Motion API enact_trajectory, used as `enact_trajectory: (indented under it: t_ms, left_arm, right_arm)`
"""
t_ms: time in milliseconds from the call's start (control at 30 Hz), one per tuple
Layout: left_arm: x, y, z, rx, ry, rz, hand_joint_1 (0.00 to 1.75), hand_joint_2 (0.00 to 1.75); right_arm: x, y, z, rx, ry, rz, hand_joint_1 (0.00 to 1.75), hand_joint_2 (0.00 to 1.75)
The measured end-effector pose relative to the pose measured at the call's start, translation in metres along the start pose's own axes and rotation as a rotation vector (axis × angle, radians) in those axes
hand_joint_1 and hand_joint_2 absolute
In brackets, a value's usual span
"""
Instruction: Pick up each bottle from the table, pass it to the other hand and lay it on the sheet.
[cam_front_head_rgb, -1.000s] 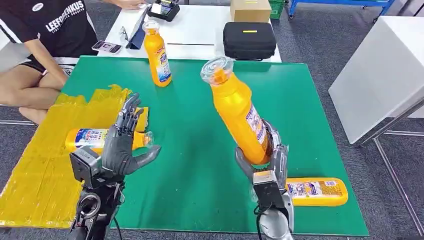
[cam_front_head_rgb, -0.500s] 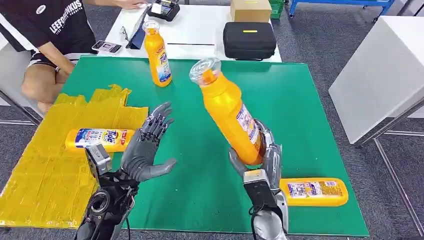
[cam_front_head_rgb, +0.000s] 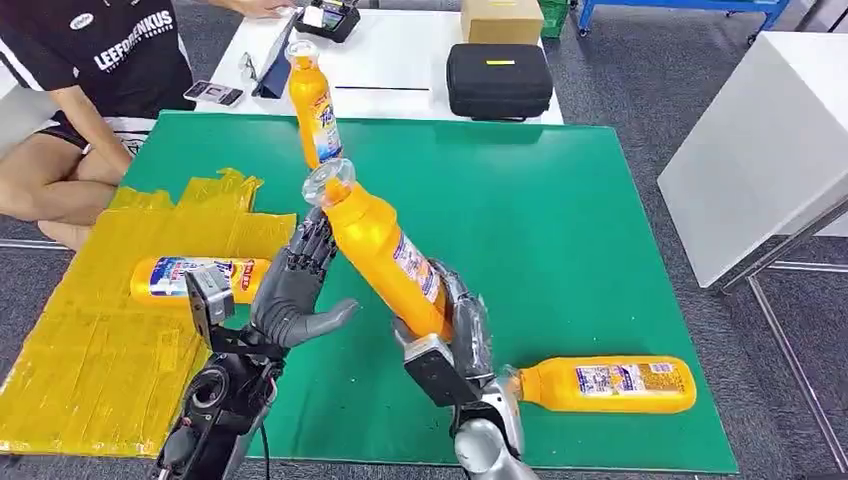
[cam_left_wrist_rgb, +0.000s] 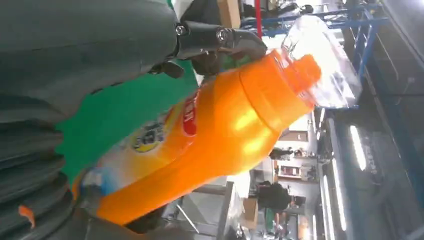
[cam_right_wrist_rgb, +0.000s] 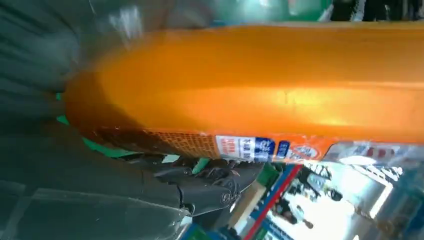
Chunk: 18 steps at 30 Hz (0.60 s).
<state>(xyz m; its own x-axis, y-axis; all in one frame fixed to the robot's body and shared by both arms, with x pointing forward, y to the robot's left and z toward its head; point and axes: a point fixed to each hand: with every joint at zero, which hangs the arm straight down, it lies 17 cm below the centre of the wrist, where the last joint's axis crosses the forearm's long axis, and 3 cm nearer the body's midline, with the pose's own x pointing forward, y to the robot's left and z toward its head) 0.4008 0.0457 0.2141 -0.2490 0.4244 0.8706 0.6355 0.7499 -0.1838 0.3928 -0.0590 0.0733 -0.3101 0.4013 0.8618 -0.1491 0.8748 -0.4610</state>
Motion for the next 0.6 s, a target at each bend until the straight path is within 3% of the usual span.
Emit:
enact_trajectory:
  t_ms: [267,600]
  left_arm:
    - [-0.006,0.009,0.003,0.031,0.006,0.033,0.0,1.75]
    - [-0.014,0.019,0.006,0.053,0.019,0.065,0.0,1.75]
  right_arm:
    - [0.004,0.049,0.006,0.125,-0.026,-0.006,1.75,1.75]
    - [-0.003,0.047,0.001,0.085,-0.022,-0.011,1.75,1.75]
